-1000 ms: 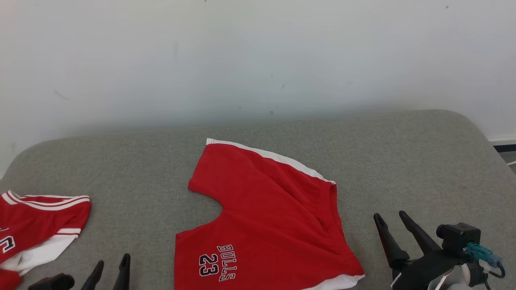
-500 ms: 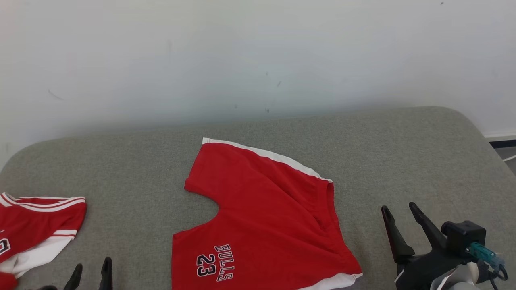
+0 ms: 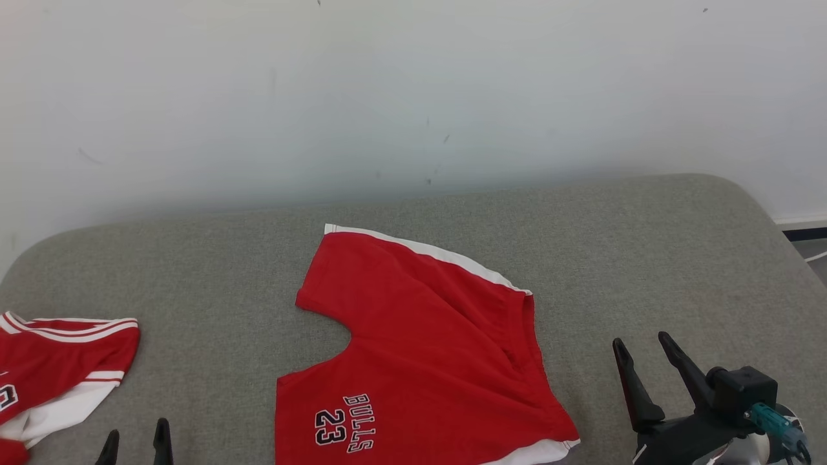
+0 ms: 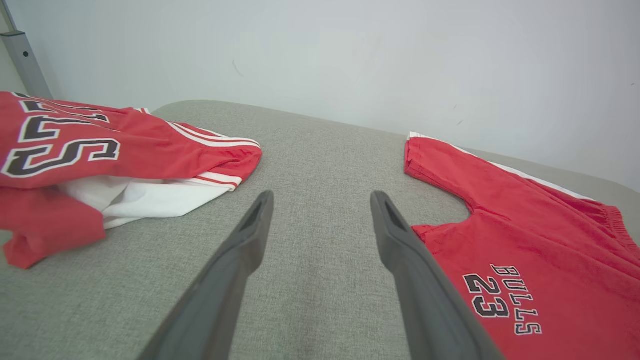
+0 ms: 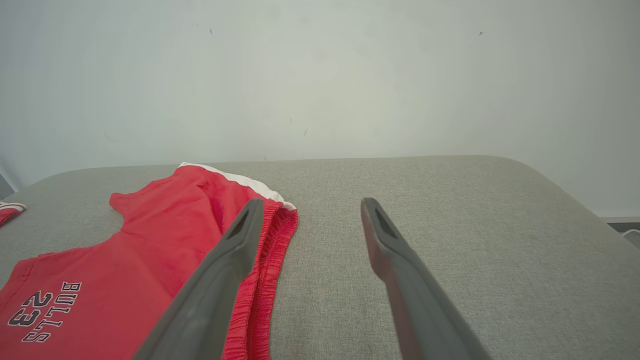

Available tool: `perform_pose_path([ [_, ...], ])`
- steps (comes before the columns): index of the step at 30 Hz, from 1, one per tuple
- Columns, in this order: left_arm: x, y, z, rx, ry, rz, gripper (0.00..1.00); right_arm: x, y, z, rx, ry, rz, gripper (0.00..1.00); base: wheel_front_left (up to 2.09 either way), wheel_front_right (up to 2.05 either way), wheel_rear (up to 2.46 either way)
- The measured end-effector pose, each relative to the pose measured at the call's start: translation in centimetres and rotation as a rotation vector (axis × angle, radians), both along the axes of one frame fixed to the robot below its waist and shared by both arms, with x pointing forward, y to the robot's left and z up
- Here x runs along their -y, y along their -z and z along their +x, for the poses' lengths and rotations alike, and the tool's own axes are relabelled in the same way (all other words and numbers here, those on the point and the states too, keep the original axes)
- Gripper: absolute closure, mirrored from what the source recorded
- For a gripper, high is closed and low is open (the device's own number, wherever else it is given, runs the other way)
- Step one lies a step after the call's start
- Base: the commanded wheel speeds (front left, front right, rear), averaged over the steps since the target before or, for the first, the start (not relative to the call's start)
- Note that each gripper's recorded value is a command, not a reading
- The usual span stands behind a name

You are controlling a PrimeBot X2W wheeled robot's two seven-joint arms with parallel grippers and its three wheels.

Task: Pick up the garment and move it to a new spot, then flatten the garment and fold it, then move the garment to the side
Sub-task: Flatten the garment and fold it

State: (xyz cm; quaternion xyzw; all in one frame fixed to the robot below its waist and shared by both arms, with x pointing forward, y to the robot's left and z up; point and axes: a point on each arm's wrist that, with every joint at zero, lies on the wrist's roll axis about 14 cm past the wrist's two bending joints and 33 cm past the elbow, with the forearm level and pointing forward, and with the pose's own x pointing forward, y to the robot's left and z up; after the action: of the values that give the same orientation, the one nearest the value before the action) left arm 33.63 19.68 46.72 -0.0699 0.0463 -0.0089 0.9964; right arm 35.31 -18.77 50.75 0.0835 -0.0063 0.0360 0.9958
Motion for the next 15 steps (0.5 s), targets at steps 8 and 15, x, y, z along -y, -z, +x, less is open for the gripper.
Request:
perform_pose_path([
  [8, 0.4, 0.0, -0.4, 0.008, 0.0, 0.015, 0.0, 0.0, -0.1, -0.3, 0.011, 0.01, -0.012, 0.0, 0.0, 0.0, 0.0],
  [15, 1.4, 0.0, -0.6, 0.013, 0.044, 0.064, 0.0, -0.1, 0.7, -0.6, -0.008, 0.0, -0.059, 0.0, 0.0, 0.0, 0.0],
])
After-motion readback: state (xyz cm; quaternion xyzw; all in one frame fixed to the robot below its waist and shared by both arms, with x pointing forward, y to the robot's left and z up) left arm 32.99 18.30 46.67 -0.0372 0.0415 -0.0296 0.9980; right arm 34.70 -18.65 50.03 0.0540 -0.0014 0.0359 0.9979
